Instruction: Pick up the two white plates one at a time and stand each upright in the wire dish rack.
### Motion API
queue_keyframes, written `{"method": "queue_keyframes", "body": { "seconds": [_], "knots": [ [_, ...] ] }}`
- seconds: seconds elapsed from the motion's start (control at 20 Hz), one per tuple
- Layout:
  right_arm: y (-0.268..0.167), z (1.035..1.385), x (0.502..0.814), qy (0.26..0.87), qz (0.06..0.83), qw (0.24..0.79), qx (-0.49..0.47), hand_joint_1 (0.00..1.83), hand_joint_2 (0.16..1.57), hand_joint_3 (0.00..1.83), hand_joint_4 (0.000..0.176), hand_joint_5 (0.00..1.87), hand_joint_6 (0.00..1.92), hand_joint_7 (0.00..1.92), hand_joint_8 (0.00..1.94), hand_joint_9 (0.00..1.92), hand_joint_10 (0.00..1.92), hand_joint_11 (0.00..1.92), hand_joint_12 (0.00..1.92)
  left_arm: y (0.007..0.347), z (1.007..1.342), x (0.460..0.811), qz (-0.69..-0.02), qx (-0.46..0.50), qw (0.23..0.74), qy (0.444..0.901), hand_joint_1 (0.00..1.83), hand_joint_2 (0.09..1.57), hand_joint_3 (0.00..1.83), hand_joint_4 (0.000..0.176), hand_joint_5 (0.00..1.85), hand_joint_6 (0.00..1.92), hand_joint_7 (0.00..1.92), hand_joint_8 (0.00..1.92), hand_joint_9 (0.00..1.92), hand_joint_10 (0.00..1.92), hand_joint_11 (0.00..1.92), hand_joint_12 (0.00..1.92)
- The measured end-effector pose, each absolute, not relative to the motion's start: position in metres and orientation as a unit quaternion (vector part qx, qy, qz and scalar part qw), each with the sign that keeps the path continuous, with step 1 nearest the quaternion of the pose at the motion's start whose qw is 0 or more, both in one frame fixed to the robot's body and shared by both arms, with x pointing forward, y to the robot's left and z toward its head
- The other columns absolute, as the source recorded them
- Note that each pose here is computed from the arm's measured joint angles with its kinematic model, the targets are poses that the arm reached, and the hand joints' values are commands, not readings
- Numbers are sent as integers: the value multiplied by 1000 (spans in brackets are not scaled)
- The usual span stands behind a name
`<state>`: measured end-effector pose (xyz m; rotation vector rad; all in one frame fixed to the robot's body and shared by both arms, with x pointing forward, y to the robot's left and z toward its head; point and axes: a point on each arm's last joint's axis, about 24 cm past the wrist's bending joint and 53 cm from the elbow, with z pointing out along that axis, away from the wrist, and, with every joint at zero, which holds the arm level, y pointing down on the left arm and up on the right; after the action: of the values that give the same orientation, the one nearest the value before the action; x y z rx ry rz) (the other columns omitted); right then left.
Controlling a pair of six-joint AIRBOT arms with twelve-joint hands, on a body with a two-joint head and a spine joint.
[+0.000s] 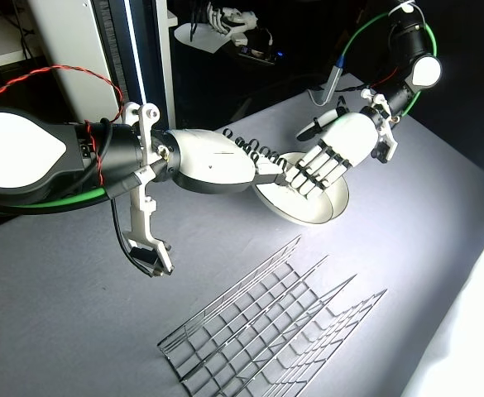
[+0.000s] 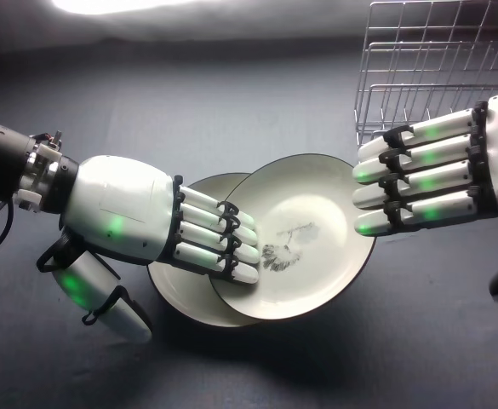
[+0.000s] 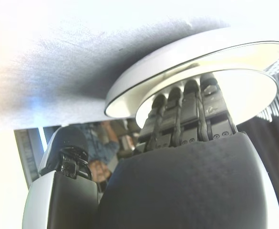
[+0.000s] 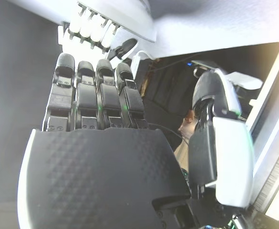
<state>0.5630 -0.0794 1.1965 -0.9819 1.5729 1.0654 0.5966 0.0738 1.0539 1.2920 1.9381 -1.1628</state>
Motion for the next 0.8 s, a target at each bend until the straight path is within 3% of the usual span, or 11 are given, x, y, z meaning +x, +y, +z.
{"method": "queue_keyframes", "body": {
  "seconds": [0.05, 0.15, 0.25, 0.45, 0.55, 0.7, 0.75, 0.8],
  "knots": [
    [-78, 1195, 563, 646, 436, 480, -402, 1113, 1024, 0, 0, 108, 4, 88, 5, 98, 15, 0, 601, 74, 1054, 597, -431, 478, 266, 718, 0, 1236, 0, 0, 0, 0, 0, 0, 0, 0, 0, 0],
    [-74, 1186, 564, 653, 435, 473, -402, 1294, 1019, 0, 0, 81, 0, 87, 1, 94, 8, 0, 652, 71, 1055, 597, -430, 482, 266, 715, 0, 1240, 0, 0, 0, 0, 0, 0, 0, 0, 0, 0],
    [-69, 1182, 564, 655, 436, 468, -401, 1357, 1019, 0, 0, 88, 7, 79, 3, 102, 6, 0, 769, 66, 1056, 598, -434, 479, 269, 714, 0, 1237, 0, 0, 0, 0, 0, 0, 0, 0, 0, 0],
    [-60, 1169, 570, 665, 432, 462, -398, 1462, 1087, 13, 0, 86, 0, 62, 0, 121, 3, 0, 723, 63, 1056, 598, -435, 479, 270, 713, 0, 1241, 0, 0, 0, 0, 0, 0, 0, 0, 0, 0],
    [-55, 1164, 575, 668, 429, 461, -396, 1493, 1088, 5, 0, 110, 7, 85, 5, 158, 11, 0, 799, 63, 1056, 598, -435, 480, 270, 713, 0, 1236, 0, 0, 0, 0, 0, 0, 0, 0, 0, 0],
    [-46, 1158, 581, 671, 428, 460, -393, 1524, 1120, 8, 0, 104, 1, 82, 2, 152, 5, 0, 738, 63, 1056, 598, -434, 480, 270, 713, 0, 1239, 0, 0, 0, 0, 0, 0, 0, 0, 0, 0],
    [-43, 1156, 582, 672, 428, 459, -393, 1389, 1124, 7, 0, 100, 0, 86, 1, 127, 2, 0, 648, 63, 1056, 598, -435, 479, 270, 713, 0, 1256, 7, 0, 0, 0, 0, 0, 0, 0, 0, 0],
    [-41, 1155, 583, 672, 429, 459, -392, 1491, 1123, 4, 0, 88, 0, 81, 0, 114, 1, 0, 586, 63, 1056, 598, -435, 479, 270, 713, 0, 1242, 0, 0, 0, 0, 0, 0, 0, 0, 0, 0]
  ]
}}
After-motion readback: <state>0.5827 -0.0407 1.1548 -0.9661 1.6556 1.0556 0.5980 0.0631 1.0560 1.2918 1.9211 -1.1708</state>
